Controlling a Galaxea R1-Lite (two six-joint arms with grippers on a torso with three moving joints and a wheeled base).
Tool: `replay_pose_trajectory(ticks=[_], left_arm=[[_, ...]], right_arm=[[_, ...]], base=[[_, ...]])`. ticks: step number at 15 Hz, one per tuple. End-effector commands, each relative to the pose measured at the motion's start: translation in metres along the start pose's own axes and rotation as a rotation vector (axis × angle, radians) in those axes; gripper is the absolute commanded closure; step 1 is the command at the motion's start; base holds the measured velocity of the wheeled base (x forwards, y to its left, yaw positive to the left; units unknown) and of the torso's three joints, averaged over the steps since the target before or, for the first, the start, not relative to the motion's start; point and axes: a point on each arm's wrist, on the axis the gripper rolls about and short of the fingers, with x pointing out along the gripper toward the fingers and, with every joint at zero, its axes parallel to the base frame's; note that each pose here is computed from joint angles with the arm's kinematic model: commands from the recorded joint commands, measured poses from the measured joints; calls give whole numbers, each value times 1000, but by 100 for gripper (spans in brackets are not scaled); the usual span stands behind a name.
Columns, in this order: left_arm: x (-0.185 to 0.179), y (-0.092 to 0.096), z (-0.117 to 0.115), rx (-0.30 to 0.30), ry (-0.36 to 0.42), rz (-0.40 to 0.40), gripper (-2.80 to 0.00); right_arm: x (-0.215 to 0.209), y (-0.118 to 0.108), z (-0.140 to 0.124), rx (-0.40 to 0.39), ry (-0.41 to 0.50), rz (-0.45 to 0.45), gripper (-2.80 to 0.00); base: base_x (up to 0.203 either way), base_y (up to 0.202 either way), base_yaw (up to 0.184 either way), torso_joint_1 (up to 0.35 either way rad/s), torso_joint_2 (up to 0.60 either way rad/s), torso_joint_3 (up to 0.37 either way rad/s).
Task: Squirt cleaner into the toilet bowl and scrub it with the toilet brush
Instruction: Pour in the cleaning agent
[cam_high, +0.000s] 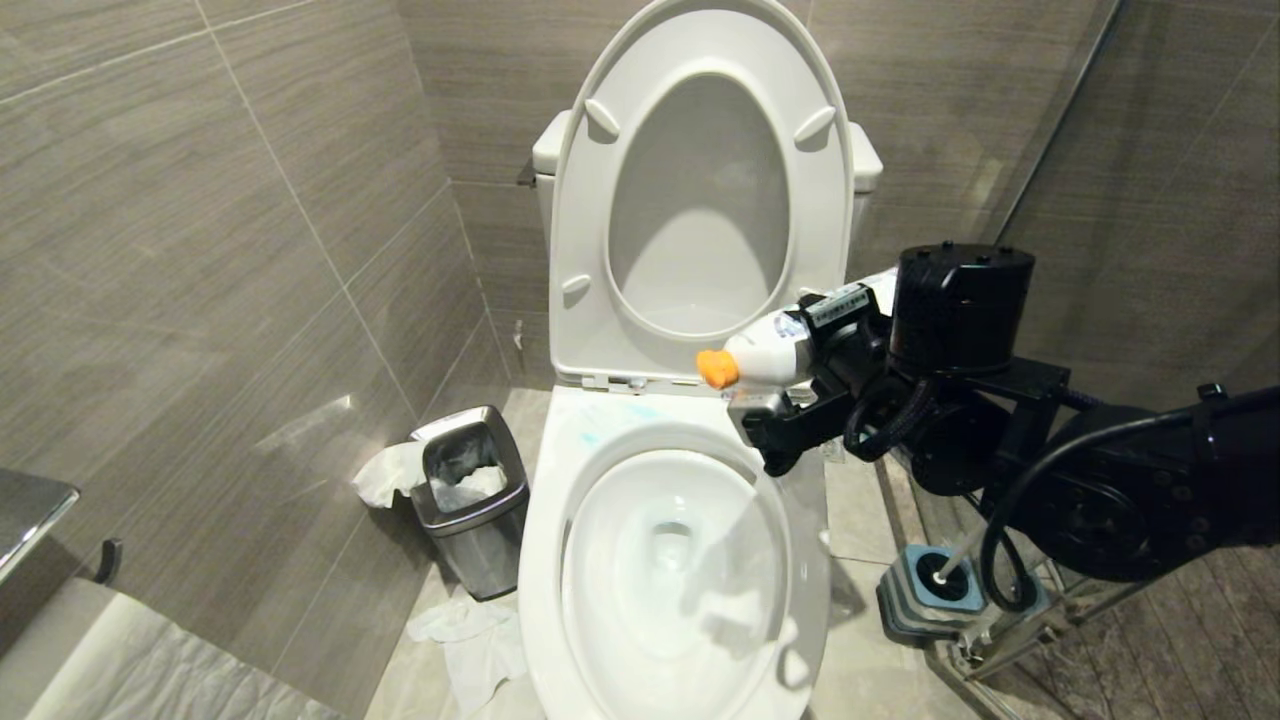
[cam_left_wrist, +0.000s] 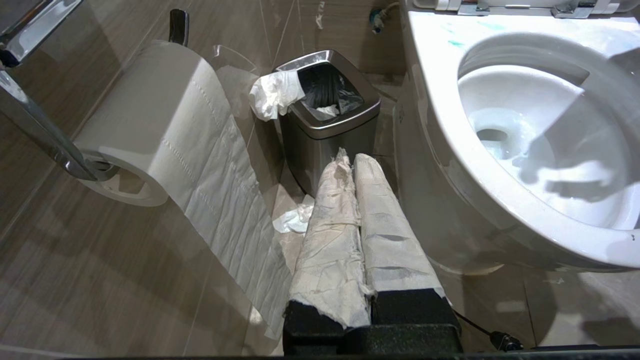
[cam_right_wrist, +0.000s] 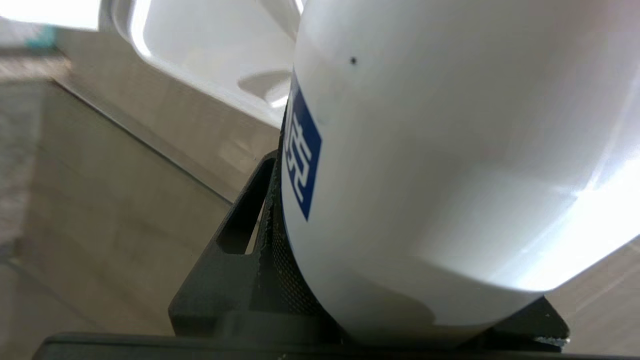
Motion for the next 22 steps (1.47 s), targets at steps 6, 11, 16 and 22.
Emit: replay_pose_trajectory(ticks=[6, 11, 16, 22], left_arm=[[0, 0, 0, 0, 3, 0, 0], [0, 0, 0, 0, 1, 1, 0], [0, 0, 0, 0, 1, 0, 0], [0, 0, 0, 0, 1, 0, 0]], right_arm=[[-1, -5, -4, -62, 58, -2, 0], [2, -5, -1, -32, 74, -38, 0], [10, 0, 14, 14, 71, -74, 0], [13, 2, 22, -15, 63, -78, 0]], base=[[0, 0, 0, 0, 0, 0], [0, 0, 0, 0, 0, 0], [0, 0, 0, 0, 0, 0], [0, 0, 0, 0, 0, 0]])
